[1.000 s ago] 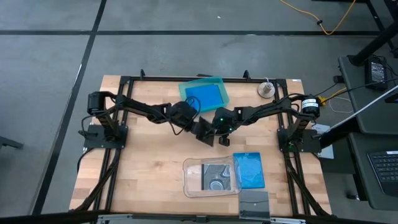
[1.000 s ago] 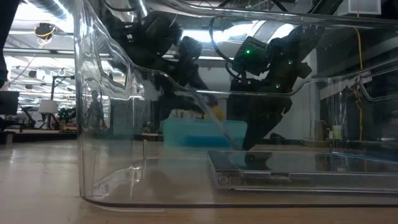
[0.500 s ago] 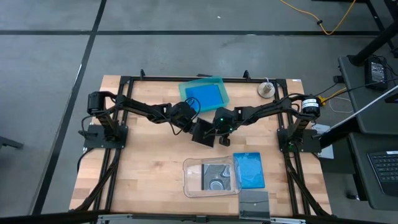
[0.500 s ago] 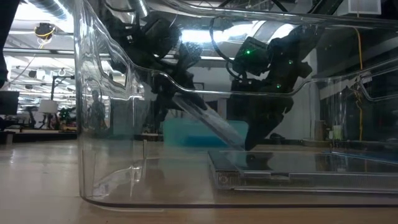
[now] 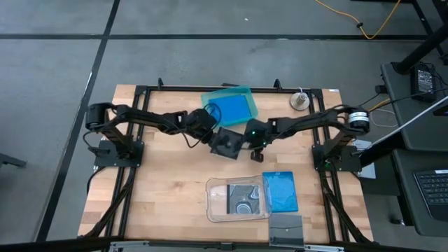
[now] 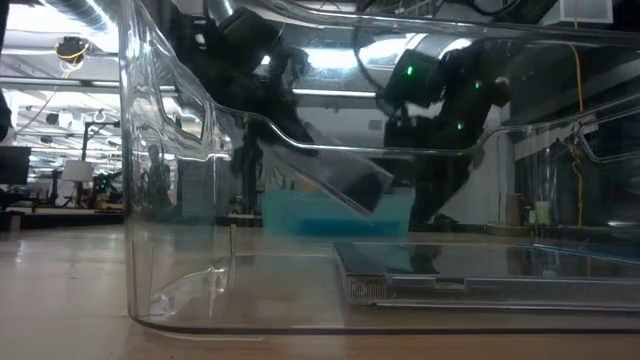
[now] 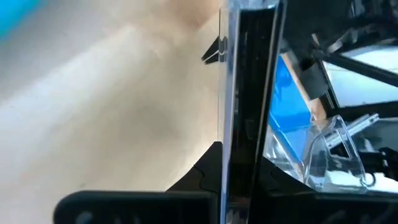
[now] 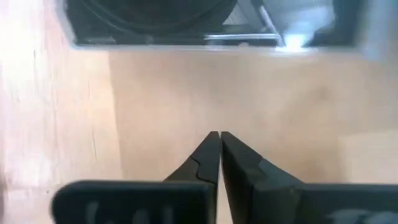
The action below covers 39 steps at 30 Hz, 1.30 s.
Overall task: Pick & place jewel cases by type
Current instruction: Put the top black CD case into the transparent bin
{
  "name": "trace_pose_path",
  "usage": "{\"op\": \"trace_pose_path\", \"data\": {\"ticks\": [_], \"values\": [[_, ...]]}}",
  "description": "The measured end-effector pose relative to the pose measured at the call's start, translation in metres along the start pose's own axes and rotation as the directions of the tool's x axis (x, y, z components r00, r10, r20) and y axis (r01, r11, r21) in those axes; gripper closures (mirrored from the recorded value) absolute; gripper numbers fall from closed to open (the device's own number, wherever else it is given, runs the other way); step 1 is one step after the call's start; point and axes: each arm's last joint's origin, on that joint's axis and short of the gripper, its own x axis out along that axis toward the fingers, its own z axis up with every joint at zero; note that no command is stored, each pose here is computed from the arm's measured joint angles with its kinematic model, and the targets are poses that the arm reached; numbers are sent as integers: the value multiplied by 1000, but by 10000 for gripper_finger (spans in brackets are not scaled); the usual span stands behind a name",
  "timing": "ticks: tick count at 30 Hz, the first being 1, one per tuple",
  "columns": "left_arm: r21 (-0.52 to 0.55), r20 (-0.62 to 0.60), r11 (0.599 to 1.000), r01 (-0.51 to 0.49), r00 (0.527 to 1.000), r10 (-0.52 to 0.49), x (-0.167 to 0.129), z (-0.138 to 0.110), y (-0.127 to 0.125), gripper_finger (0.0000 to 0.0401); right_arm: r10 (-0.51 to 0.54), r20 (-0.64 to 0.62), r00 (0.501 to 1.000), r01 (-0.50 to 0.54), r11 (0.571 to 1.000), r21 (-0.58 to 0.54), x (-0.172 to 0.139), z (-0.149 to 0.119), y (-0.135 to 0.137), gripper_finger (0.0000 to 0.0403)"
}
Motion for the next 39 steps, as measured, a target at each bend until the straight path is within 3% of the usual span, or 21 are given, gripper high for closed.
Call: {"op": "trace_pose_path", "data": {"ticks": [4,10,15,23,32,39], "values": [[42,51,999,-25,998,23,-17,5,-6,386,-53,50,997,52,998,17,-29,3,-5,393],[107,126,993,-53,991,40,-43,10,-15,386,-113,227,967,106,993,42,-81,9,-8,394],[170,200,985,-42,980,7,-66,12,-27,386,-164,379,910,155,986,56,-125,7,-4,385],[308,329,951,-21,941,-86,-109,13,-47,386,-168,585,793,142,986,90,-188,-9,6,396],[493,425,869,-35,882,-206,-155,8,-64,386,-135,749,649,127,990,68,-241,-35,16,390],[629,481,773,-85,823,-301,-188,1,-73,386,-83,861,501,104,994,35,-270,-47,25,395]]}}
